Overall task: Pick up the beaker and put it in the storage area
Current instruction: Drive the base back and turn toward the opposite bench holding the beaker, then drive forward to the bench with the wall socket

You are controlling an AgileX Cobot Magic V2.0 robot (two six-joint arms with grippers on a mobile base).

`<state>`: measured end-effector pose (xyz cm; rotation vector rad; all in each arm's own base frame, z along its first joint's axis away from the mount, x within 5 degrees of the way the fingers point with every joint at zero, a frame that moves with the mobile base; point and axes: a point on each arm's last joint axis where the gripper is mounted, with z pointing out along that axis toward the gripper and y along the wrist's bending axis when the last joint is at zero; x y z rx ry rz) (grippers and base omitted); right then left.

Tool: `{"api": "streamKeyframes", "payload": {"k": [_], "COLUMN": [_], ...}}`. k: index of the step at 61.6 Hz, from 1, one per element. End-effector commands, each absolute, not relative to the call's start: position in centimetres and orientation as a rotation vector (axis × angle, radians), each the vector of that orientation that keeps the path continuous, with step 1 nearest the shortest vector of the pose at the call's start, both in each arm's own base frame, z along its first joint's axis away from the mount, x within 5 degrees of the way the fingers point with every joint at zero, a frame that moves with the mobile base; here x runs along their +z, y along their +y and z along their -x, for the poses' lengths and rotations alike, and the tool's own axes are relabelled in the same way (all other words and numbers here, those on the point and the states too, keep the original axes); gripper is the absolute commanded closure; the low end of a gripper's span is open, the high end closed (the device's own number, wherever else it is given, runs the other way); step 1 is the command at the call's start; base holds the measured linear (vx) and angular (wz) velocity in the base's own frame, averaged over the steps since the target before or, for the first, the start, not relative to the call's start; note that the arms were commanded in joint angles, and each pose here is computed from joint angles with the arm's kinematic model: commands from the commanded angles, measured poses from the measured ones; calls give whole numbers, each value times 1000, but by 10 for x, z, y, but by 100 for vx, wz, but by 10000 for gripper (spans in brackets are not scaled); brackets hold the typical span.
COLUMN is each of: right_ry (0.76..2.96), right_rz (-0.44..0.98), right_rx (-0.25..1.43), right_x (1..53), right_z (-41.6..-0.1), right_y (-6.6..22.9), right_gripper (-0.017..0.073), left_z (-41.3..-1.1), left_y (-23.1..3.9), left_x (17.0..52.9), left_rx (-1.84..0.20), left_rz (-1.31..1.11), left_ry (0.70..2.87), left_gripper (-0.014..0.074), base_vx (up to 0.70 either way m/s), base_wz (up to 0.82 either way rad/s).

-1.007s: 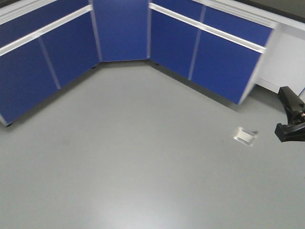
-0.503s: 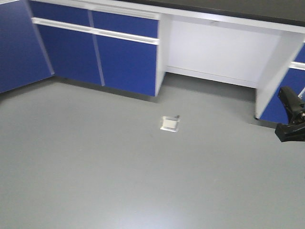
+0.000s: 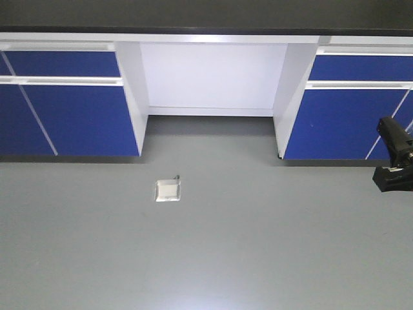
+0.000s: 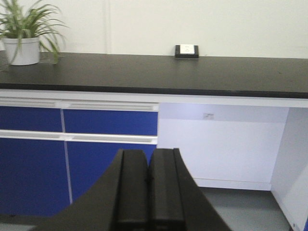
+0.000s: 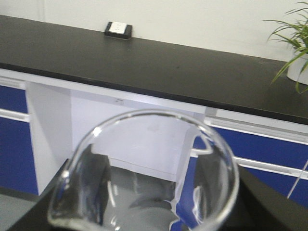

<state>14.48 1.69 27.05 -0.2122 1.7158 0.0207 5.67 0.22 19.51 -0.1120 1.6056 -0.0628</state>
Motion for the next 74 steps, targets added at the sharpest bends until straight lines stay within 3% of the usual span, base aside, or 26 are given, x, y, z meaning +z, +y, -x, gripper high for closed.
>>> {"api": "streamKeyframes", "payload": {"k": [1,74], "right_ry": [1603,1604], "right_rz": [224,224], "right_rx": [44,44], "right_x": [288,288], "right_z": [-146,-146], "right_y": [20,20], "right_gripper": [567,567], "left_z": [-56,-56], "left_y": [1,1], "left_x": [196,196], "left_rx": [-89,-89], "left_rz": [101,101], "left_ry": [1526,1526], "left_gripper": [602,602], "base_vx": [31,42], "base_wz": [-26,-3]}}
